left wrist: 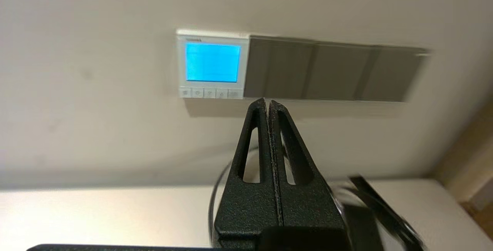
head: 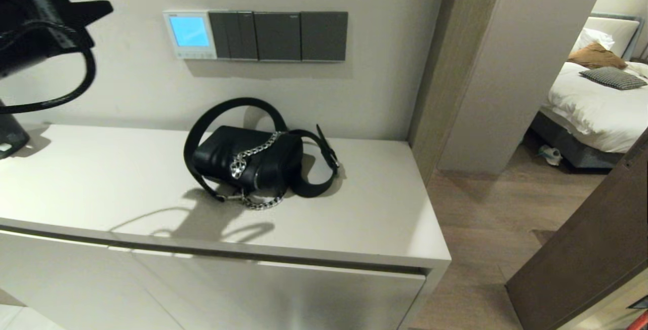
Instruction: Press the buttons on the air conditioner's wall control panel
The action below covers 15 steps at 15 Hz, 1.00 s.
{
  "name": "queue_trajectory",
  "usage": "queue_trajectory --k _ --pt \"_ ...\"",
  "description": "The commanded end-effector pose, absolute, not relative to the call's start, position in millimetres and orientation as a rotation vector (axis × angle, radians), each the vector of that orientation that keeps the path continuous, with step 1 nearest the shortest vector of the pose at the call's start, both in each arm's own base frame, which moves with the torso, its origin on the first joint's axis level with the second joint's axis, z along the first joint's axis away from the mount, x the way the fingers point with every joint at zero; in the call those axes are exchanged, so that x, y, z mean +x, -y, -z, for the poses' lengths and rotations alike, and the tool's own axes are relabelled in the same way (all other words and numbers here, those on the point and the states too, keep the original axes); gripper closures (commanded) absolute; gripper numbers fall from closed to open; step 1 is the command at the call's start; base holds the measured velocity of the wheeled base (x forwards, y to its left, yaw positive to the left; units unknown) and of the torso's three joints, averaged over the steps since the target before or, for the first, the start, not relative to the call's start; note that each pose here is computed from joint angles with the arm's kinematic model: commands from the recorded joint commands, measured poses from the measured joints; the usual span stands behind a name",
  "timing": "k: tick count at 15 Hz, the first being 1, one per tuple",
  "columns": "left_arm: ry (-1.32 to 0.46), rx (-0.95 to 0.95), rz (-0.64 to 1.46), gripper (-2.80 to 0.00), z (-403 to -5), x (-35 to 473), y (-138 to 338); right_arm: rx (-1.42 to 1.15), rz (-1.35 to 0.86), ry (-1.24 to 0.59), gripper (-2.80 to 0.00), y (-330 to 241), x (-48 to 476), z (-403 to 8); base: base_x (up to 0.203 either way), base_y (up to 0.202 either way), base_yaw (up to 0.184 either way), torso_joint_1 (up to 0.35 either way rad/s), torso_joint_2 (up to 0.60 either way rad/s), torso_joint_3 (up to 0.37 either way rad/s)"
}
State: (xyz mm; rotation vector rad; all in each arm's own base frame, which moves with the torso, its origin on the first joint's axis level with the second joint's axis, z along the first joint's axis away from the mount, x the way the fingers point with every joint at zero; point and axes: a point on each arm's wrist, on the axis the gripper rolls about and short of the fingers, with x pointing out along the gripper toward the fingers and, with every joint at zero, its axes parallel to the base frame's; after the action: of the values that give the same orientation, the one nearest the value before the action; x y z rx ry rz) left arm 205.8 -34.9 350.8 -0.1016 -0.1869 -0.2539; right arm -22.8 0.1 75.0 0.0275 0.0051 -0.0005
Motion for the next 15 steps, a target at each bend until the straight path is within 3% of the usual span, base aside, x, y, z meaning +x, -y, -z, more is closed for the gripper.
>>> queue_trajectory --k 1,7,11,15 --pt "0.307 -0.095 0.245 0.0 -362 111 18 0.028 0.0 -0.009 0.0 0 -22 -74 0.0 0.0 0.0 0.0 0.0 0.0" --pt "0.271 -0.012 0.172 0.0 -291 -31 -3 0.028 0.0 -0.011 0.0 0 -22 -74 0.0 0.0 0.0 0.0 0.0 0.0" --pt "0.066 0.013 0.074 0.0 -206 -31 -5 0.028 0.0 -0.008 0.0 0 -23 -75 0.0 0.0 0.0 0.0 0.0 0.0" --pt "-0.059 0.024 -0.046 0.0 -164 -10 -3 0.028 0.0 -0.01 0.0 0 -22 -74 0.0 0.0 0.0 0.0 0.0 0.0"
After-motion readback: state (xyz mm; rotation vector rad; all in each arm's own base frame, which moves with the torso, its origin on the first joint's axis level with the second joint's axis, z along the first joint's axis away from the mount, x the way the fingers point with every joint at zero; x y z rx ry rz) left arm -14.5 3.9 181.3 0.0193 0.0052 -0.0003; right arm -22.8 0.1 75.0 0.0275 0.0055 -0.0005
